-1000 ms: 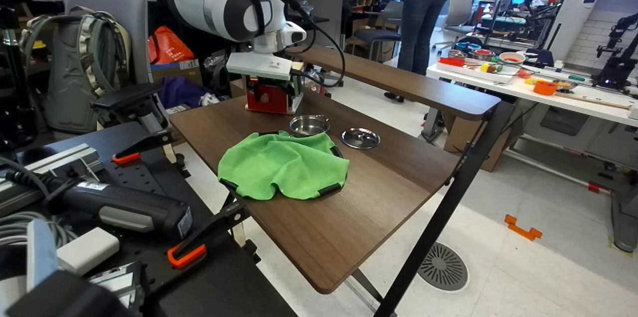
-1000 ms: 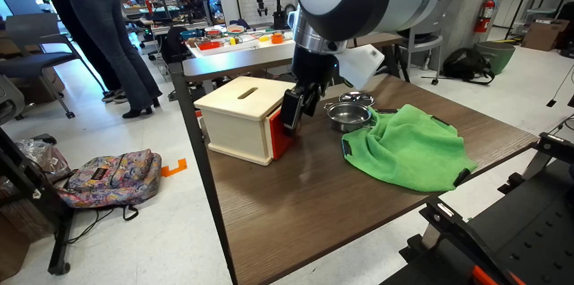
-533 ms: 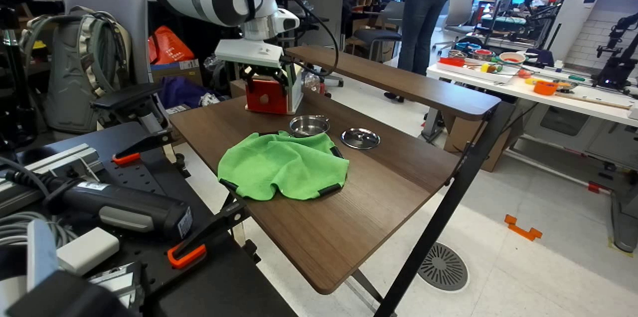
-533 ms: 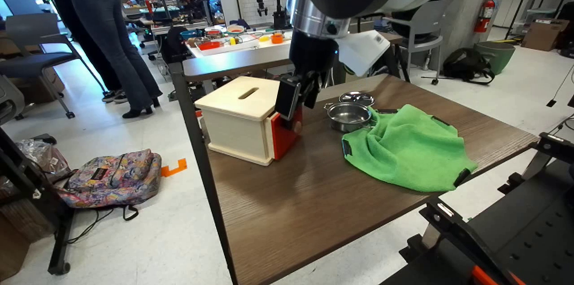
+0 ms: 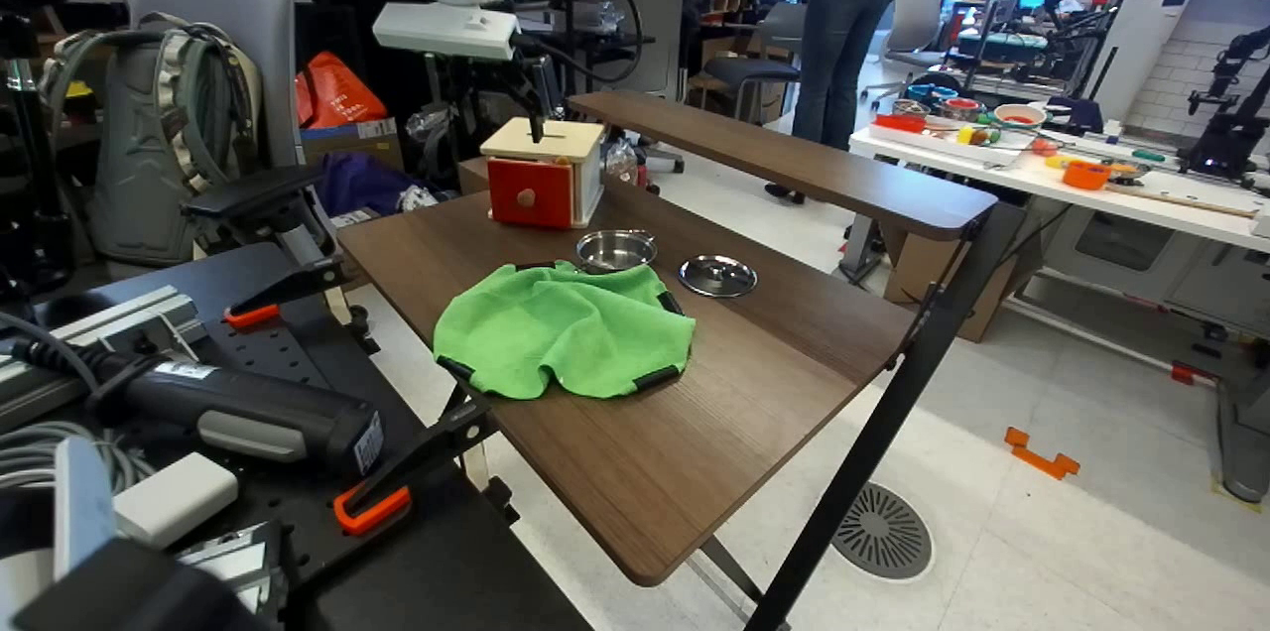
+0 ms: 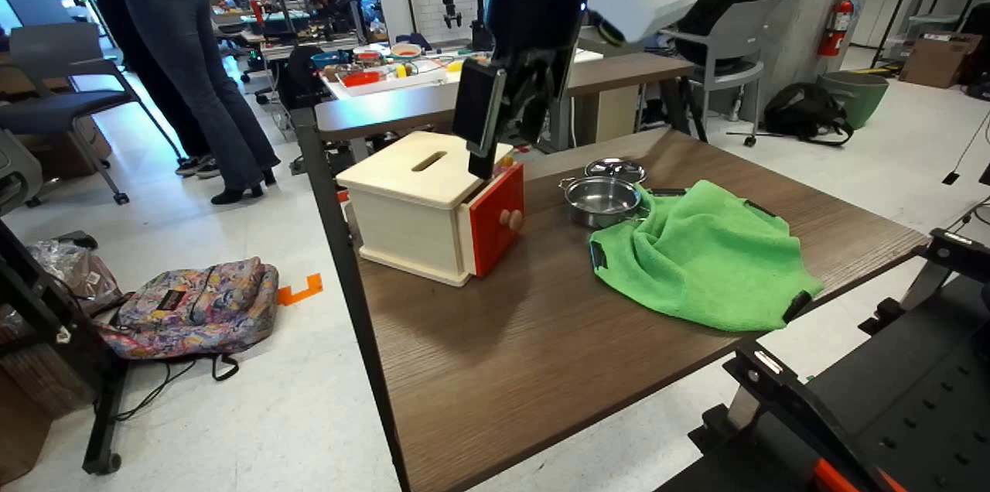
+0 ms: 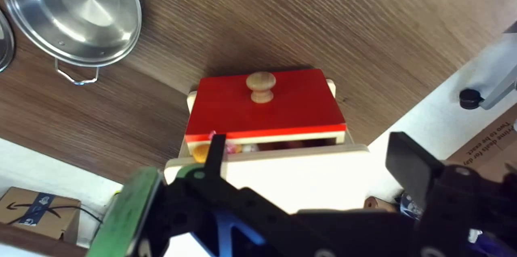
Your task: Close the drawer
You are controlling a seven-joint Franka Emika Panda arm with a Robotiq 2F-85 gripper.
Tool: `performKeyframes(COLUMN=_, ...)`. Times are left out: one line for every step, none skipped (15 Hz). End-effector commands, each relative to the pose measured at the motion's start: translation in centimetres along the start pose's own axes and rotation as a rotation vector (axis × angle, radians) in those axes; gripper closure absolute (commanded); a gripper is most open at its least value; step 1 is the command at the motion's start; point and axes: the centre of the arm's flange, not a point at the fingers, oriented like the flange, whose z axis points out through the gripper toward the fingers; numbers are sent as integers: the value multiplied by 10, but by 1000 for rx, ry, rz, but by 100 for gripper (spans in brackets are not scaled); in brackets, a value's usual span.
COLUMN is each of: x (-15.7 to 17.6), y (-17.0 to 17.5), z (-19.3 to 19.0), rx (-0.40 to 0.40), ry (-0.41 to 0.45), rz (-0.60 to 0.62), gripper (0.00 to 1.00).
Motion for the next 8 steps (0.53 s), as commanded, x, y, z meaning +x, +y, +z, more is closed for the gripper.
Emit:
performKeyframes(x=0, y=-4, z=-9, rx=-3, ry=1, rz=-4, gripper=0)
performKeyframes(x=0, y=-7, z=-16, rx=-5, ry=-1, rz=-8, gripper=0)
performKeyframes(x=-1, y=-10, z=-21, rx=-6, ry=-2, rz=-9, gripper=0)
performKeyframes(x=-2, y=-11, z=-24, rx=-7, ry=-2, rz=-9, gripper=0)
performKeyframes(x=-3, y=-11, z=-24, rx=-7, ry=-4, rz=-9, gripper=0)
performKeyframes(x=-4, y=-11, z=-24, rx=-6, ry=-5, rz=-9, gripper=0)
performKeyframes(x=-4, y=-11, z=-23, rx=-6, ry=-6, rz=-8, gripper=0)
performKeyframes(x=-5, y=-12, z=-23, rx=-6, ry=-7, rz=-8, gripper=0)
